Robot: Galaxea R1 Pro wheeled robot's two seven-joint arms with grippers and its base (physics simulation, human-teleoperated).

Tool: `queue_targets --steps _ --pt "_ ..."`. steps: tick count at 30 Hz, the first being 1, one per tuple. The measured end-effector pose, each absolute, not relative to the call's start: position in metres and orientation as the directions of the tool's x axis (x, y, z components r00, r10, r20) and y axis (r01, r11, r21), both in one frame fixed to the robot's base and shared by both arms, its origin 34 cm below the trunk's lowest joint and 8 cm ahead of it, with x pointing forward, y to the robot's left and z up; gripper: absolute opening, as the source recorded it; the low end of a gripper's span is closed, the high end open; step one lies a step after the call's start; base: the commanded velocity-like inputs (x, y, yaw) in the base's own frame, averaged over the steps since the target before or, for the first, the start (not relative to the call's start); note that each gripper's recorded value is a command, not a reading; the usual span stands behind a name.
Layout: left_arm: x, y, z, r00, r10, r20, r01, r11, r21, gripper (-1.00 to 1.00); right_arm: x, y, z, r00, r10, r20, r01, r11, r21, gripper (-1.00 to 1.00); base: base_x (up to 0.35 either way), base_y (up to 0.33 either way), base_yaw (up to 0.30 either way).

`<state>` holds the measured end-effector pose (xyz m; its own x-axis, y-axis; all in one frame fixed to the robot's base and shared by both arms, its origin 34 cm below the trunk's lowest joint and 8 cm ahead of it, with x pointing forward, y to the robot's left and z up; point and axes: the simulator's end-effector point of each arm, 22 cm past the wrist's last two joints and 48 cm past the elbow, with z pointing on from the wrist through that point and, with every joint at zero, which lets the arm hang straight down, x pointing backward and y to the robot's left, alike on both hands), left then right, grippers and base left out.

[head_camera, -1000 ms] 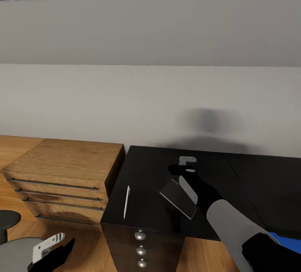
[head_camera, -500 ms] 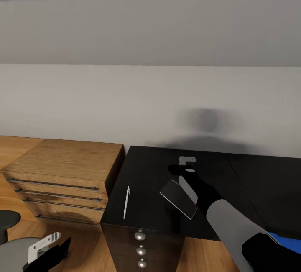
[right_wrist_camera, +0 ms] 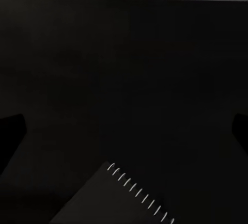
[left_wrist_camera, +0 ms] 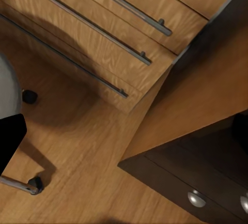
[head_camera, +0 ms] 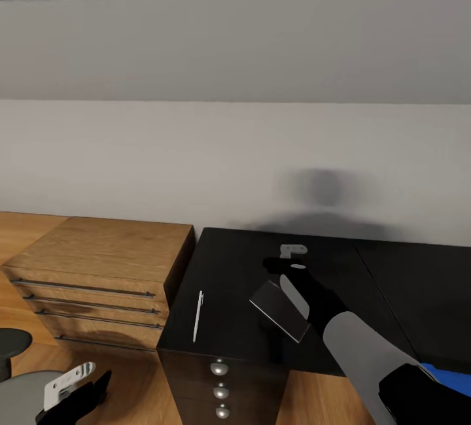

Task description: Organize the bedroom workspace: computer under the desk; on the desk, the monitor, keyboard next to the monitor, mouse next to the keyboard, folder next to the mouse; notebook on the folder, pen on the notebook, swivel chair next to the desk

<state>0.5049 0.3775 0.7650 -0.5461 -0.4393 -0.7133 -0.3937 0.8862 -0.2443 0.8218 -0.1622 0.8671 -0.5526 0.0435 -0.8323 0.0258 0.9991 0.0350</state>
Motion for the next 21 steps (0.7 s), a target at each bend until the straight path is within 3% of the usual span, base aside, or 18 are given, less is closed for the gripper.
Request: queue_targets --steps 21 --pt "0.506 0.377 0.734 -0.541 -0.441 -0.716 -0.395 0.885 -0.247 1.0 0.821 -0.161 0.832 -0.559 0.032 -0.829 0.02 0.999 0.025 1.0 0.0 0.0 0.0"
